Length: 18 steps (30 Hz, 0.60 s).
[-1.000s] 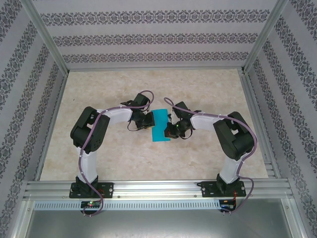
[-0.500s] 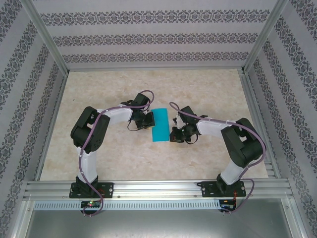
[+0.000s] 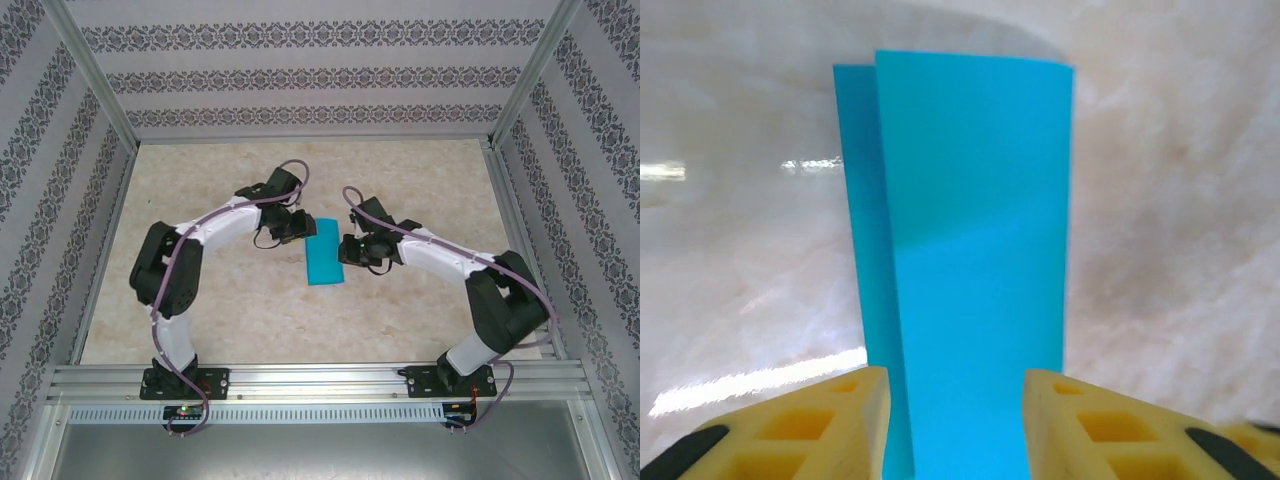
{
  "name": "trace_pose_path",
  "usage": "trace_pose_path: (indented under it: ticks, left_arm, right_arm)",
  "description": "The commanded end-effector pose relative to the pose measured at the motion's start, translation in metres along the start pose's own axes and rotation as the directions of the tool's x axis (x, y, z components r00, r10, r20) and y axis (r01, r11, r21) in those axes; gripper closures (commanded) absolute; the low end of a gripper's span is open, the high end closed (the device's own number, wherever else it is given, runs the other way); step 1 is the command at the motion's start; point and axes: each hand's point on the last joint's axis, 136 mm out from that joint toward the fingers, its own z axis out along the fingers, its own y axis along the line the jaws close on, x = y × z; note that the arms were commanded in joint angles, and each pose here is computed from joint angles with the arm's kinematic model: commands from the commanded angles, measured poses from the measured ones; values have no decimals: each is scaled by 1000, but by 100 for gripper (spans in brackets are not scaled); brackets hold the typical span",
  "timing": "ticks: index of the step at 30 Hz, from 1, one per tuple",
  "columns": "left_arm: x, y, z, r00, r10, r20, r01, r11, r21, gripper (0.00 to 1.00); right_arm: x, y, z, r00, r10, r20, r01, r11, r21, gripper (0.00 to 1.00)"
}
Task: Fold a paper plane with a square sheet of paper (pick it up from the middle)
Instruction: Fold the square sheet of paper in half at the center of the table.
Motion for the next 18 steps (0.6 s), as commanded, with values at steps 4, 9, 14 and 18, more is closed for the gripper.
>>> trace_pose_path:
  ticks: [4, 9, 14, 18]
  left_arm:
    - [-7, 45, -50, 991, -81, 105, 82, 997, -4, 52]
    - [1, 77, -70, 981, -134, 138, 134, 991, 5, 46]
    - [11, 93, -79, 976, -148, 159, 147, 989, 17, 43]
    - [21, 101, -80, 974, -158, 161, 154, 987, 36, 41]
  right_arm:
    - [10, -2, 30, 998, 47, -50, -40, 991, 129, 88]
    - [24, 2, 43, 992, 101, -79, -87, 983, 162, 88]
    - [35, 23, 53, 985, 143, -92, -127, 979, 160, 88]
    - [34, 47, 59, 988, 127, -91, -113, 983, 148, 88]
